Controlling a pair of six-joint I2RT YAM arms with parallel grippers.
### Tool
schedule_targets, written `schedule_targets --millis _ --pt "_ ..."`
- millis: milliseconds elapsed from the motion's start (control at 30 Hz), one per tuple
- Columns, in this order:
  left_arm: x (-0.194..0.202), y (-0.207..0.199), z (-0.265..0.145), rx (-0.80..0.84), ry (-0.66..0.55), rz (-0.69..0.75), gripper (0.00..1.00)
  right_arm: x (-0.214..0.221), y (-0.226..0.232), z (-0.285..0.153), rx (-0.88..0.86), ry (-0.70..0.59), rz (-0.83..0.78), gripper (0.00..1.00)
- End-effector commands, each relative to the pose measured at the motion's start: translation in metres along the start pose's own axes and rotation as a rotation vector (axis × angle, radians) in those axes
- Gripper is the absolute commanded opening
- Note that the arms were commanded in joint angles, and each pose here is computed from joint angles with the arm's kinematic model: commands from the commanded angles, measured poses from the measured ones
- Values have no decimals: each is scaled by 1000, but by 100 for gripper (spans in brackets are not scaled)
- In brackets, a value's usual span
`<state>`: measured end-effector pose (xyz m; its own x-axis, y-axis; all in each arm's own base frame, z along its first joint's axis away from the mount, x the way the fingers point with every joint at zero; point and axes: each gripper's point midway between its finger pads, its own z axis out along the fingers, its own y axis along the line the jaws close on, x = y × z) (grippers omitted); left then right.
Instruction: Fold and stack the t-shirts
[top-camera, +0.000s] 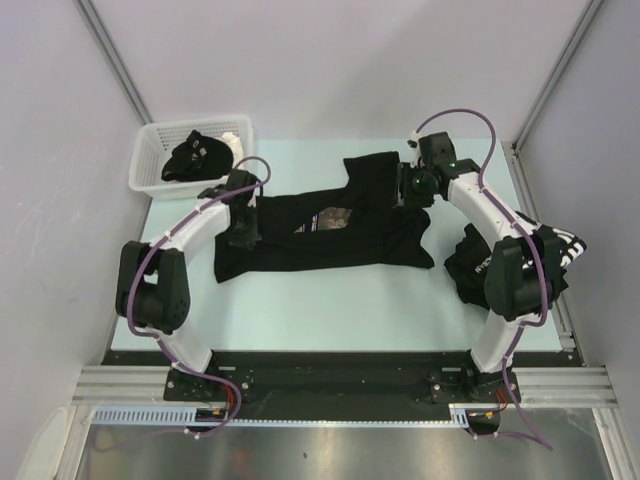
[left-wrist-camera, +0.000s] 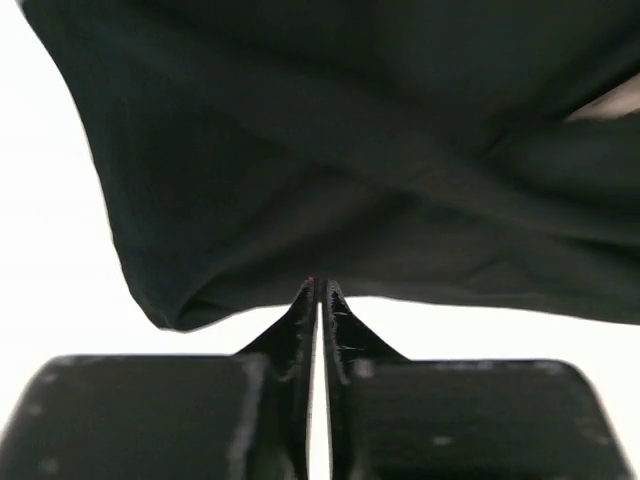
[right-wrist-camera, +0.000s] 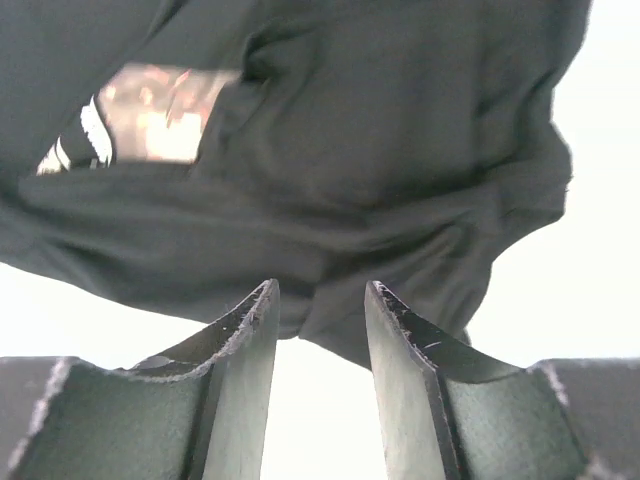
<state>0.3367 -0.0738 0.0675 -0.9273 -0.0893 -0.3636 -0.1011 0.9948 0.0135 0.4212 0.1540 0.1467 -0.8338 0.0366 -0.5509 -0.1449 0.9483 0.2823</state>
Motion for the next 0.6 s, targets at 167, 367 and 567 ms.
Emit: schedule_targets --millis 167,367,567 --pt "-79 -21 -98 150 -342 -17 26 -94 -41 52 109 -145 -27 50" --pt "-71 -20 -132 208 -408 -55 30 -144 -47 82 101 -220 -37 69" --pt "-42 -21 -146 259 -399 -77 31 -165 -72 108 68 -263 -30 100"
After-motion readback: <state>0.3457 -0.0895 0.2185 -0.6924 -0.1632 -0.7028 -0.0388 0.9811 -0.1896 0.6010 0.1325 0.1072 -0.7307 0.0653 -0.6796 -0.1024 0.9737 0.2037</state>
